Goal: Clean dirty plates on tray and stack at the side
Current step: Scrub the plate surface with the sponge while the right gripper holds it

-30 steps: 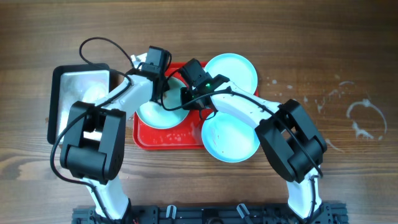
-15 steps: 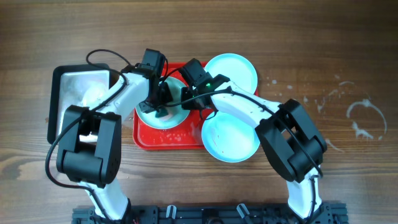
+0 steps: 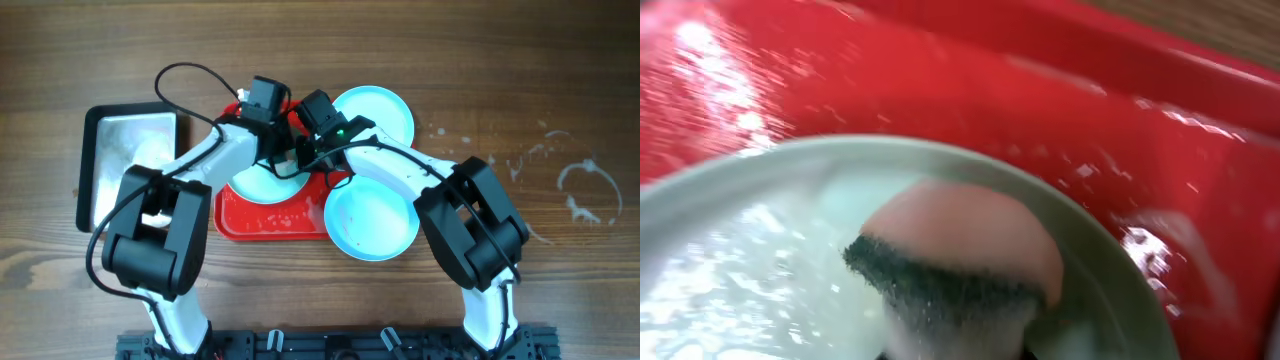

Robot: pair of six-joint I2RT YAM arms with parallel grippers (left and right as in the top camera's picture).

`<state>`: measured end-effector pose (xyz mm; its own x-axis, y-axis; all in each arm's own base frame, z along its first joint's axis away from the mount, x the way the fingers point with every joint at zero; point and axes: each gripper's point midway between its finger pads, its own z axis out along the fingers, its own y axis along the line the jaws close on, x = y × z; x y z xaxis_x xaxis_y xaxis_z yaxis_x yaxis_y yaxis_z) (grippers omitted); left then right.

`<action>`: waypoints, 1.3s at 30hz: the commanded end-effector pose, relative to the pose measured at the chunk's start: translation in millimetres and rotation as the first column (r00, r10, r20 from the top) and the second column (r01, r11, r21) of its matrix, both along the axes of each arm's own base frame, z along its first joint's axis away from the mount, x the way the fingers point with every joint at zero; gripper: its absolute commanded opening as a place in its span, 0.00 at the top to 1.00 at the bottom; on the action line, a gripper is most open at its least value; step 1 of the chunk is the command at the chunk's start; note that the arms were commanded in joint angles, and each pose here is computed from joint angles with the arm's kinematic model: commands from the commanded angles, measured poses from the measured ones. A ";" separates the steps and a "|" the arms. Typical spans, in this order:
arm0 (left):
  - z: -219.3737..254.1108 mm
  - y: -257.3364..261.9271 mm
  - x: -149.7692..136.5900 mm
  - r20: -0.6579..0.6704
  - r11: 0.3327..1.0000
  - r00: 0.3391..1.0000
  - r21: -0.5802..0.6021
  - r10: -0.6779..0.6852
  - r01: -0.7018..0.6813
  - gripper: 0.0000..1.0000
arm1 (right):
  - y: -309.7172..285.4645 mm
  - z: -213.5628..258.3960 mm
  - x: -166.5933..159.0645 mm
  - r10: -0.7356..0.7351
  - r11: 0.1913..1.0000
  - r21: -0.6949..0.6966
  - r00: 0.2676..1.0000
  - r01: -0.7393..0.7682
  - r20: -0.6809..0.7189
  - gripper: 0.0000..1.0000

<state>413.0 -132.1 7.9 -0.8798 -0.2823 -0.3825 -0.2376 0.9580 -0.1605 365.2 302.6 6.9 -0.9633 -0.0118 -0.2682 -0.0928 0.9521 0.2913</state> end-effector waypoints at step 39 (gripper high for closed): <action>-38.4 -55.4 -139.8 -0.447 0.944 0.831 -0.133 -0.330 0.303 0.96 | 21.6 -6.7 -17.5 0.080 0.996 0.041 0.996 -0.078 -0.044 0.96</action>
<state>316.9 -94.9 0.1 -0.9706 -0.1935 -0.1431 -0.2196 0.9552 0.1982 358.0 311.3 8.2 -0.9714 -0.0409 -0.2341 -0.1223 0.9306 0.3450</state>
